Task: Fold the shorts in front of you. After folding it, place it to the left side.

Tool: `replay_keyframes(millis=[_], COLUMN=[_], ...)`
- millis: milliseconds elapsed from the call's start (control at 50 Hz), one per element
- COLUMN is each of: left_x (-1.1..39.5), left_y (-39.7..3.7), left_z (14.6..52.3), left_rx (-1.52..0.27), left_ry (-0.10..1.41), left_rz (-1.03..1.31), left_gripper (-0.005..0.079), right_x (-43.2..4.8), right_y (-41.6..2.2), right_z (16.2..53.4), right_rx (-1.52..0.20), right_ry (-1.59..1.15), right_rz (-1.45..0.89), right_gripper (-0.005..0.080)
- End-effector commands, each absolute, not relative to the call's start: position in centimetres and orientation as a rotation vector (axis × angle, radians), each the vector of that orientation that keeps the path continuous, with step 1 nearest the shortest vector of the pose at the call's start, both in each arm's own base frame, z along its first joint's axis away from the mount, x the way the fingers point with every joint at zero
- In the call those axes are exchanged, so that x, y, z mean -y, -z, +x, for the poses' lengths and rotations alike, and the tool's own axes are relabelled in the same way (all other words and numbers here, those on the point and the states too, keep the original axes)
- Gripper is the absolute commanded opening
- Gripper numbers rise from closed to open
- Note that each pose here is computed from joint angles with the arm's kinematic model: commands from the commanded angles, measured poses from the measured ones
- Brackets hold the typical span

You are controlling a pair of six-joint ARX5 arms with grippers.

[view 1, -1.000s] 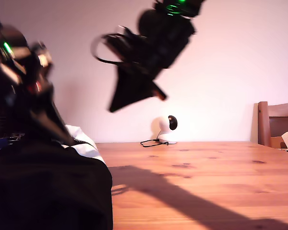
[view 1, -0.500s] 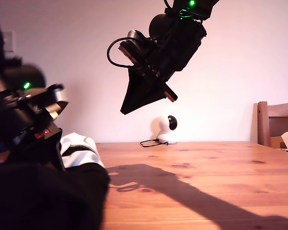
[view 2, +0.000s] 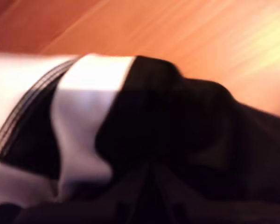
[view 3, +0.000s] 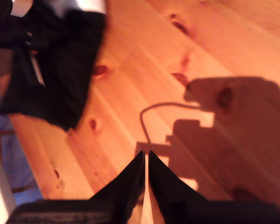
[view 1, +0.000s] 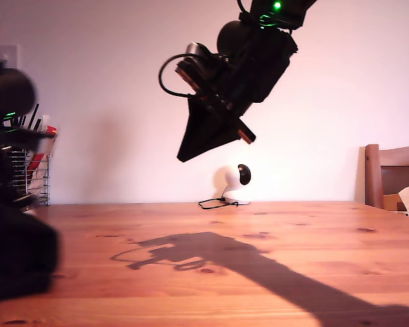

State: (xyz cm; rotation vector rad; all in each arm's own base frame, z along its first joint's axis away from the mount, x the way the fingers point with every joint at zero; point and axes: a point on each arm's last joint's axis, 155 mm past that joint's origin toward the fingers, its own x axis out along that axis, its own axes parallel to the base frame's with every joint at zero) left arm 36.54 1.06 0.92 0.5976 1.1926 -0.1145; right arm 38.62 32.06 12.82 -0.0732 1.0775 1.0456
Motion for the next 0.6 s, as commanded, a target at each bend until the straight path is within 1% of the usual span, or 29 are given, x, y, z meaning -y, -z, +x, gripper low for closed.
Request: replay_keyframes(millis=[0, 140, 320, 440, 580], left_x=[-2.4, -1.9, 0.7, 3.8, 6.7], left_y=[3.6, 2.5, -2.3, -6.4, -10.2], left_z=[32.3, 32.9, 35.1, 36.3, 36.5], left_rx=[-1.372, -1.336, -1.163, -1.003, -0.867], left_ry=[0.174, 0.212, 0.200, 0.227, 0.286], left_rz=[0.675, 0.767, 0.768, 0.706, 0.557], left_gripper=[-0.0019, -0.0019, -0.0019, -0.0019, -0.0019], right_x=[-32.4, -32.9, -33.5, -33.7, -34.0], right_y=[-12.5, -13.0, -13.6, -13.9, -14.2], right_z=[38.5, 38.3, 37.6, 37.4, 37.9], right_rx=[-1.077, -1.060, -1.061, -1.059, -1.022], right_ry=[-1.072, -1.107, -1.157, -1.176, -1.181], right_rz=[-0.062, -0.039, -0.003, 0.010, 0.003], right_gripper=[-0.0011, -0.0012, -0.0011, -0.0012, -0.0012])
